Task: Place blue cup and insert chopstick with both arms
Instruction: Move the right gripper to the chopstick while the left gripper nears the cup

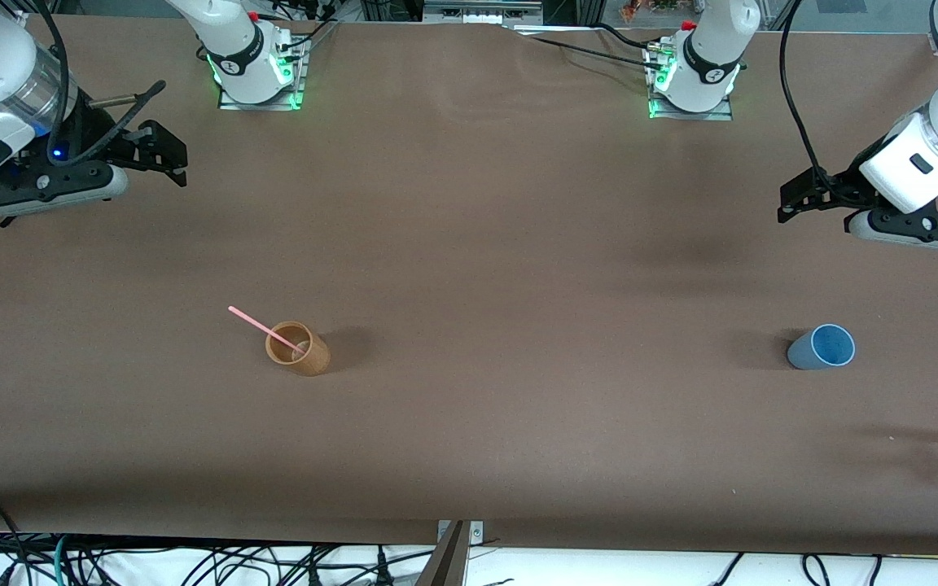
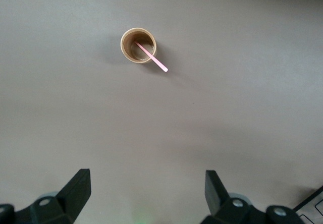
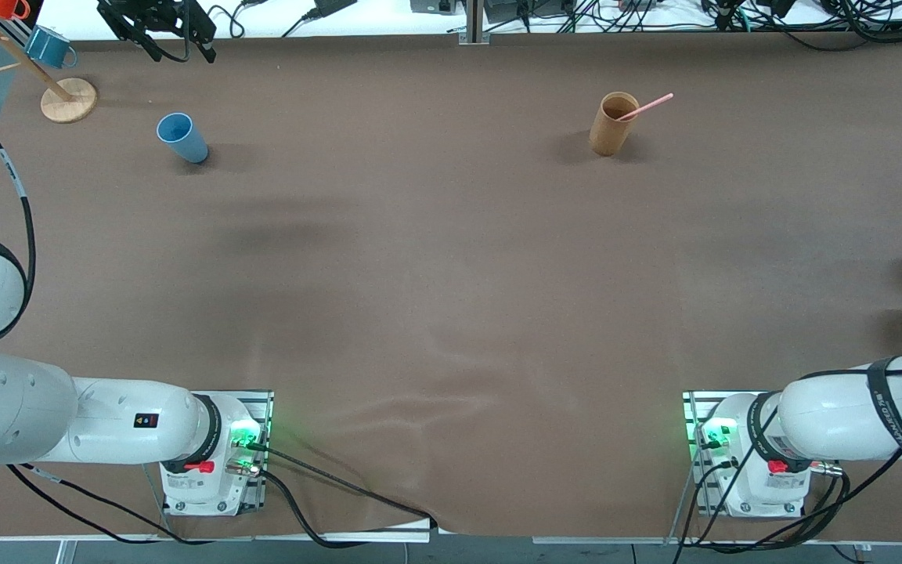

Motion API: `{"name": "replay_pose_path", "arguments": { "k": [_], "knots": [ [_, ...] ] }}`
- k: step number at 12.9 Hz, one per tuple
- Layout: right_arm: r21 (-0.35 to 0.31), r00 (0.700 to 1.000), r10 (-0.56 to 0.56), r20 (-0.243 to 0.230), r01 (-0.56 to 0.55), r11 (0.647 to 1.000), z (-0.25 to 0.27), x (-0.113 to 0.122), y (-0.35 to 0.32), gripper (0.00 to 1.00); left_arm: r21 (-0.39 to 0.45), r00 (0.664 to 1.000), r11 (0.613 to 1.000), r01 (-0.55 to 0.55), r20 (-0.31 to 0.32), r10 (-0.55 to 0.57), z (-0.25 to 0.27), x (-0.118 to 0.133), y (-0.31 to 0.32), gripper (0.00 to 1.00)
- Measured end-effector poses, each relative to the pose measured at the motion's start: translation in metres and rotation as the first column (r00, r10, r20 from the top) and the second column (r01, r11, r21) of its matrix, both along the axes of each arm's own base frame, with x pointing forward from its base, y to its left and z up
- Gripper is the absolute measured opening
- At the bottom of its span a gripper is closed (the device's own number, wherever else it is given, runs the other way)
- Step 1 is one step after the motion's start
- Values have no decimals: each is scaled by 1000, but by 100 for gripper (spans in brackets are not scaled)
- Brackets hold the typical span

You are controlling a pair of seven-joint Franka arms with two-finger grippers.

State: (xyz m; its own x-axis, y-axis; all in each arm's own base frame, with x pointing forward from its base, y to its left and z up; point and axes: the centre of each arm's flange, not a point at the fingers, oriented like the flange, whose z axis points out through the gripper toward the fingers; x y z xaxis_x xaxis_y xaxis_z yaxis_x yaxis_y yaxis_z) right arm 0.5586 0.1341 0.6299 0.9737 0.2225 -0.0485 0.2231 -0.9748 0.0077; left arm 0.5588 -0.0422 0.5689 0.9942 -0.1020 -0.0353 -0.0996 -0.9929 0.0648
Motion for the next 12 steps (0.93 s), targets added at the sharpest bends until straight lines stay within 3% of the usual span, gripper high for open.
{"name": "replay_pose_path", "arguments": {
  "k": [12],
  "knots": [
    [-7, 1000, -1, 3, 1, 1000, -2, 2, -1, 100, 0, 1000, 1000, -5, -10, 5, -6, 2, 3, 100]
  ]
}}
